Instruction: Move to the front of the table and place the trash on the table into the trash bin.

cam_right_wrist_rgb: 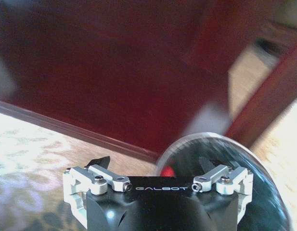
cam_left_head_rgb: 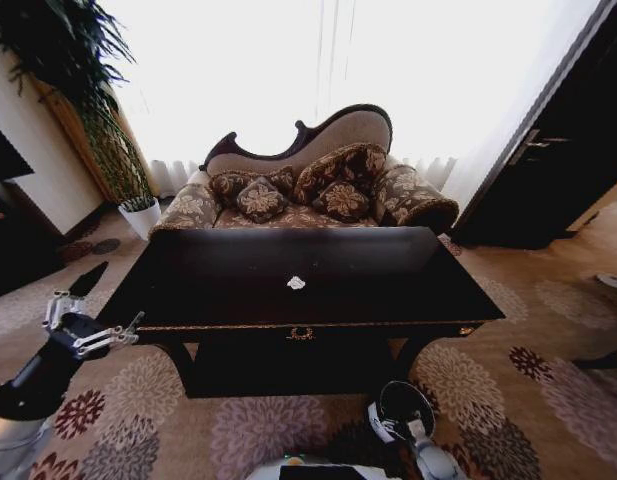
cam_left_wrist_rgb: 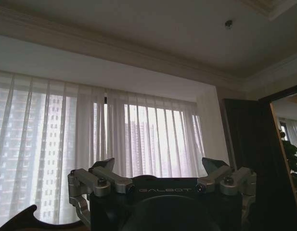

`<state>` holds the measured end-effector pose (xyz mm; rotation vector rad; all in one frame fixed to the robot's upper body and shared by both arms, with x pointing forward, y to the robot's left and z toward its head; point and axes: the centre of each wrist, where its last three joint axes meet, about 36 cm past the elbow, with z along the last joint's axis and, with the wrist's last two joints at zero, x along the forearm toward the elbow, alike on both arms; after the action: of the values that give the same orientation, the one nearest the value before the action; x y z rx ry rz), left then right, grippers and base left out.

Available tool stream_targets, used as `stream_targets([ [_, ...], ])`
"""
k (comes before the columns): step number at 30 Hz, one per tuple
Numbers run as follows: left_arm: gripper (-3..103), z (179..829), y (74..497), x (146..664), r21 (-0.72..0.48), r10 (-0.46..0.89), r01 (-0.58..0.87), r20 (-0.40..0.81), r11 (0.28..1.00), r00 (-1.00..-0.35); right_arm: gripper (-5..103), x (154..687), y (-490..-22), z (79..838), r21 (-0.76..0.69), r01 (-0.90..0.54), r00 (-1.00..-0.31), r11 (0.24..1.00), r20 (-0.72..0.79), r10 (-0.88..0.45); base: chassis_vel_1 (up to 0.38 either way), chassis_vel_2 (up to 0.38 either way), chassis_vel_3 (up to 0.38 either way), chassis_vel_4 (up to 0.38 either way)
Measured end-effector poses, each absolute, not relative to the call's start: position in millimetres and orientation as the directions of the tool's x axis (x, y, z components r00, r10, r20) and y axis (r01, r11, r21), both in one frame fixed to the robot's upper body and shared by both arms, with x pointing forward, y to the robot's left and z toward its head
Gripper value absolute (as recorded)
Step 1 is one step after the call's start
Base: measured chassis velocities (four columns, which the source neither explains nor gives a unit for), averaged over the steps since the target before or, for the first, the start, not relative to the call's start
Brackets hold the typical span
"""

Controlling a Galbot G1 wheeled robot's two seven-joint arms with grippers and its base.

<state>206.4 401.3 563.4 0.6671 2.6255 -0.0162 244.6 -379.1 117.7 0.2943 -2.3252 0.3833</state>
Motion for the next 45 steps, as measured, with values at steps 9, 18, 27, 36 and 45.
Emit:
stream_targets([
  [9,100,562,399,209,0.086,0.455,0.465,-0.416,0.881,-0.787,100,229,-387,134,-0.041,-0.523,-0.71,0.851,0.574,-0.408,0.0,0.0,0.0,0.0],
  [18,100,568,403,208,0.089,0.454,0.465,-0.435,0.881,-0.778,100,232,-391,186,0.022,-0.746,-0.636,0.665,0.271,-0.723,0.0,0.0,0.0,0.0],
  [27,100,576,404,205,0.097,0.459,0.468,-0.45,0.878,-0.766,100,236,-406,259,-0.019,-0.748,-0.662,0.663,-0.037,-0.748,0.0,0.0,0.0,0.0],
  [36,100,582,408,199,0.093,0.435,0.444,-0.454,0.891,-0.777,100,261,-401,334,-0.011,-0.721,-0.665,0.693,-0.268,-0.697,0.0,0.0,0.0,0.0],
  [45,100,578,416,200,0.075,0.409,0.423,-0.453,0.903,-0.792,100,272,-393,380,0.007,-0.738,-0.614,0.675,-0.42,-0.668,0.0,0.0,0.0,0.0],
])
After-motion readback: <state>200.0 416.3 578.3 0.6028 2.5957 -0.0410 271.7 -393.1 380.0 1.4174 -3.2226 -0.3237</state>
